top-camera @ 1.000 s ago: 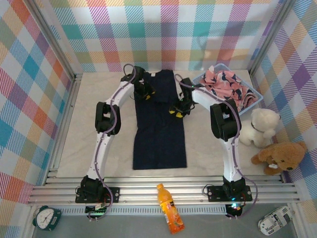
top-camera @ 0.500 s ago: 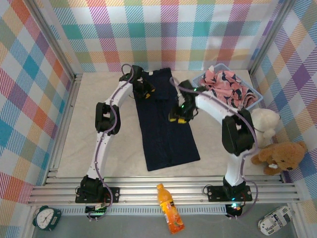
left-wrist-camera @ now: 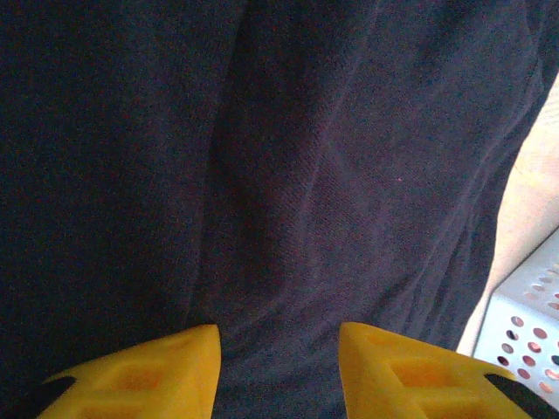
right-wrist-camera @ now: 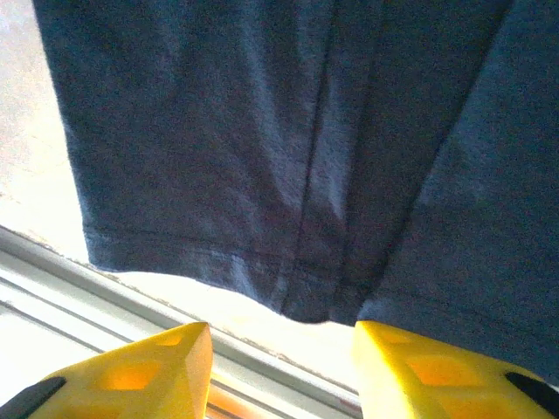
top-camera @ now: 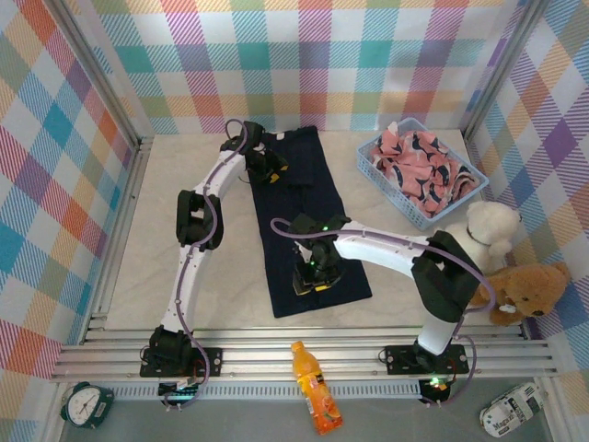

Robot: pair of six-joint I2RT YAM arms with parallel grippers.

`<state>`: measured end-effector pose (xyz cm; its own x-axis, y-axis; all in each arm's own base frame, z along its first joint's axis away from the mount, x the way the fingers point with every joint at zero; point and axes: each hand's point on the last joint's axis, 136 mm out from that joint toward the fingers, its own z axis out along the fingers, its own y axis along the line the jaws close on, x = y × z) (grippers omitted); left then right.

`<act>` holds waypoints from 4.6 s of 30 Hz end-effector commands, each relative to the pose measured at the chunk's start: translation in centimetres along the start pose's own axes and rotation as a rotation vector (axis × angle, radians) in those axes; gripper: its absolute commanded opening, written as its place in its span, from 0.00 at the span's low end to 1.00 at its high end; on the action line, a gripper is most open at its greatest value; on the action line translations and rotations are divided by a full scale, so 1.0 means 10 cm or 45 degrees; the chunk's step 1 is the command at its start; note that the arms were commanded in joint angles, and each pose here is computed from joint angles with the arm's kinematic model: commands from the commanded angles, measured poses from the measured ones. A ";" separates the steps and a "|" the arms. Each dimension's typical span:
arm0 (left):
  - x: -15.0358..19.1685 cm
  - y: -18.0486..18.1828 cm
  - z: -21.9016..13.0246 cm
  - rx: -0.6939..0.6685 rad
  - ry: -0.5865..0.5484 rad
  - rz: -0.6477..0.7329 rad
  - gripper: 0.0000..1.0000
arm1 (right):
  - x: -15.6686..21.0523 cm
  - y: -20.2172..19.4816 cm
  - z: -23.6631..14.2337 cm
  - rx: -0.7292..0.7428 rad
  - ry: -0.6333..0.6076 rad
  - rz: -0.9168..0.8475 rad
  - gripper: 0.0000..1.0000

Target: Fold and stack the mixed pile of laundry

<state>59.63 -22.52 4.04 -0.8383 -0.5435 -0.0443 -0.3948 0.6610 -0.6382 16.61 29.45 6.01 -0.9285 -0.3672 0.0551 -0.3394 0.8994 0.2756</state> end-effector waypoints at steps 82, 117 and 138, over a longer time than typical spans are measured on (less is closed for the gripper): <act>0.24 0.94 0.43 -0.251 0.170 -0.152 0.44 | 0.37 -0.33 0.16 0.165 -0.048 0.238 0.00; 2.44 1.04 -1.50 -0.452 -0.007 0.016 0.96 | 0.25 -1.54 -0.33 0.017 -0.160 0.471 0.59; 3.97 1.64 -1.46 -0.464 0.048 -0.042 0.61 | 0.40 -1.58 -0.02 -0.100 -0.158 0.526 0.37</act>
<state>14.65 -25.32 3.01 -0.8545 -0.5194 -0.0048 -0.4974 0.8210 -0.2804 18.05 13.30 2.27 -0.9963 0.0585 0.0636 0.0750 0.9510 0.3001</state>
